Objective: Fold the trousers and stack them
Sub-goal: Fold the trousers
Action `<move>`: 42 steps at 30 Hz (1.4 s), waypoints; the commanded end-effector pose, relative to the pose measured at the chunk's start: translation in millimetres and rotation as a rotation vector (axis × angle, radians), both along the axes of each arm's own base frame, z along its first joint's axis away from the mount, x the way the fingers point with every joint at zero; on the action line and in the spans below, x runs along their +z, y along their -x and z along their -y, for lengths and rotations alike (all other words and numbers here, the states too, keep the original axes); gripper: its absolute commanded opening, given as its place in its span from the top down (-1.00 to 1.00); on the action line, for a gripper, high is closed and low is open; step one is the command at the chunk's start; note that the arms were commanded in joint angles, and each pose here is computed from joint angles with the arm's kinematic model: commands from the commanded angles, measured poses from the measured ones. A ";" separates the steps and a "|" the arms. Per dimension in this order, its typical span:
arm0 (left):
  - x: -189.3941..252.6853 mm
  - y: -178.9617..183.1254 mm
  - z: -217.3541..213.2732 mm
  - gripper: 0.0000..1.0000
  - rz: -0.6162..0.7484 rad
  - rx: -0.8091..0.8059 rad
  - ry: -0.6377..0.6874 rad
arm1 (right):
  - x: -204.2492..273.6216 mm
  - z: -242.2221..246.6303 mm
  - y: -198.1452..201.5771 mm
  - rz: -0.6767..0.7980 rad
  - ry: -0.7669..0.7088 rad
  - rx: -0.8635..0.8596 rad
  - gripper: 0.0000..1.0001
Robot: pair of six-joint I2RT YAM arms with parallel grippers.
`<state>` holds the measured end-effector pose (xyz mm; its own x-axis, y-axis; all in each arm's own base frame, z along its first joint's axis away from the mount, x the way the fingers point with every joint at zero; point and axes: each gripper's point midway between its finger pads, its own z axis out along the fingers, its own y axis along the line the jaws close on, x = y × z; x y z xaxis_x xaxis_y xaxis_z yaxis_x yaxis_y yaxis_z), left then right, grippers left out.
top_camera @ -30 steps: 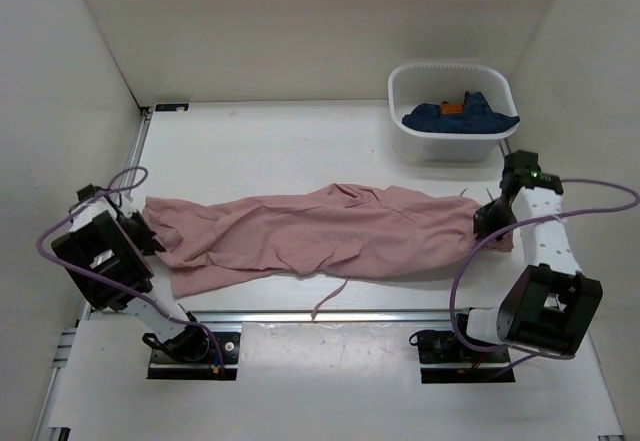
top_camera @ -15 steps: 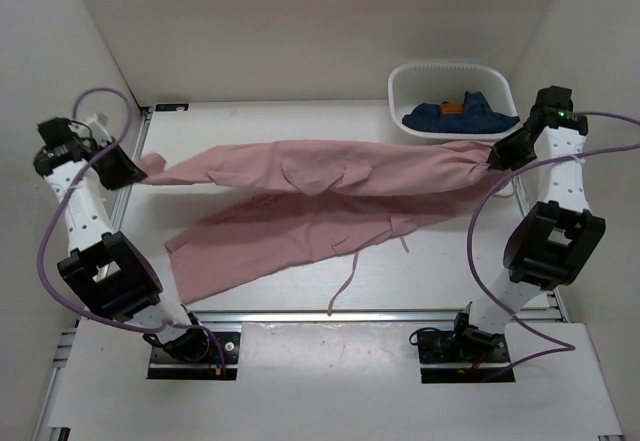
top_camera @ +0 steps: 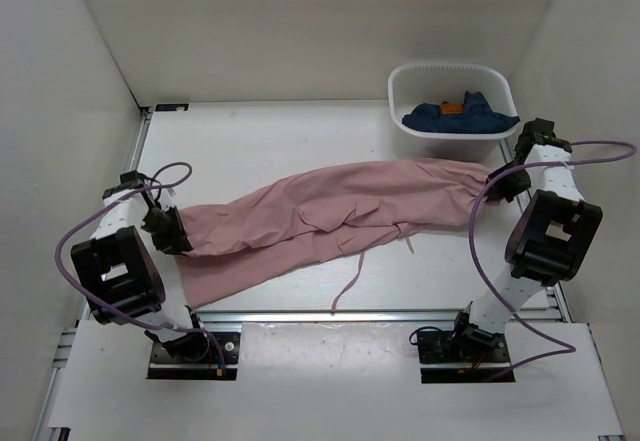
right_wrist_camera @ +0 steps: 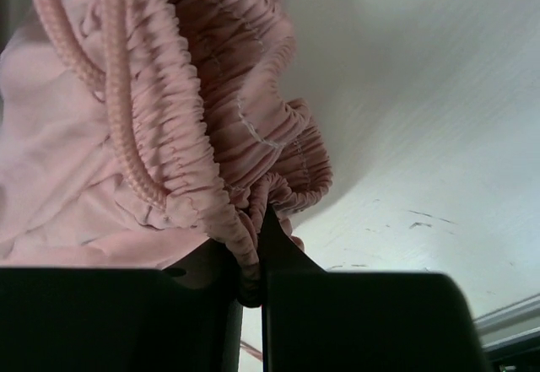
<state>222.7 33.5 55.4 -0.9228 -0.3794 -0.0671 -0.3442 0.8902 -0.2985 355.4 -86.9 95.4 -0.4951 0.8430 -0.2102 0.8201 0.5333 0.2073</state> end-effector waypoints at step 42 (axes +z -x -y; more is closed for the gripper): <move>-61.7 18.9 -10.0 0.11 0.303 -0.277 -0.700 | -82.5 -48.2 81.1 -0.294 0.111 -0.148 1.00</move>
<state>229.9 18.4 15.0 -0.8302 0.1563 -0.5350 -0.0065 0.9571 0.2897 310.9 -34.9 18.3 -0.4890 0.8556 -0.1697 0.8688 0.4952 -0.0066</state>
